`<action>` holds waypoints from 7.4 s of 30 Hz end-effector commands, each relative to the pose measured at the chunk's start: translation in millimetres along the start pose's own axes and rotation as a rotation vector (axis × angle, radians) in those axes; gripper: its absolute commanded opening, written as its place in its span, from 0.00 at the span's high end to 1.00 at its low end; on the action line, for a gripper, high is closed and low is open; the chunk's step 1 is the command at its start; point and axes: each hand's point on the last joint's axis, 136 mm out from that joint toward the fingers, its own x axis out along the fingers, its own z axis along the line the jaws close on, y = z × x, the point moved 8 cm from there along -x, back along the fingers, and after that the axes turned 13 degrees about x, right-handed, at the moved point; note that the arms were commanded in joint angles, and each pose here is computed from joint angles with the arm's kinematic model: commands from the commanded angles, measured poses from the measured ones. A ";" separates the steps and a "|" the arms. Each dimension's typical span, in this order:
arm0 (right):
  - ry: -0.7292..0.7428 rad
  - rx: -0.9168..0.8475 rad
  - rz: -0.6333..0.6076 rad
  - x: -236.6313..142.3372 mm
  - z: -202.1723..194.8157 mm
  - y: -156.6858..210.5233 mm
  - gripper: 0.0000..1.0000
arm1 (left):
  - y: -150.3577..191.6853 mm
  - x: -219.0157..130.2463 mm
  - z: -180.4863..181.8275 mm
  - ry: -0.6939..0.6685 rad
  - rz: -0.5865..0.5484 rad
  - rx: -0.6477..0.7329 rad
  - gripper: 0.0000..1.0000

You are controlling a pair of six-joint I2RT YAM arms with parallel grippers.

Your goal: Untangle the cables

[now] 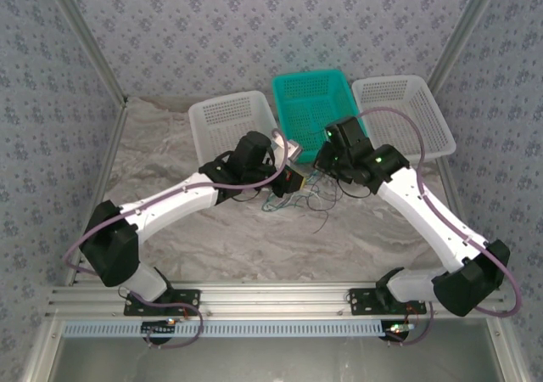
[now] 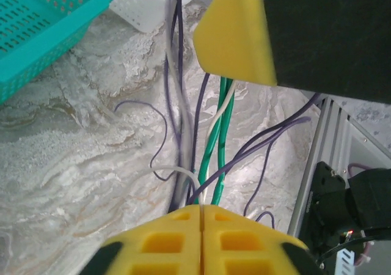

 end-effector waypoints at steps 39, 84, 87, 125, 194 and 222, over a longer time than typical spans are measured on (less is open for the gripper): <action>0.629 0.392 -0.096 70.9 -252.6 -12.5 1.00 | -75.3 -337.2 -43.0 -0.763 -0.703 -0.028 1.00; 0.566 0.382 -0.056 71.7 -253.0 -7.2 1.00 | -120.5 -181.2 150.5 -0.791 -0.264 -0.015 1.00; 0.563 0.383 -0.052 72.8 -252.9 -6.8 1.00 | -99.8 -166.4 154.8 -0.742 -0.278 -0.052 1.00; 0.525 0.380 -0.056 71.3 -248.7 -8.1 1.00 | -221.6 -248.6 109.2 -0.822 -0.446 0.236 1.00; -0.259 -0.570 0.165 4.3 -3.4 20.3 1.00 | -69.7 -123.1 -4.7 -0.098 -0.270 -0.019 0.25; -0.191 -0.603 0.217 10.3 12.6 32.5 1.00 | -73.4 -69.0 24.5 -0.211 -0.164 -0.162 1.00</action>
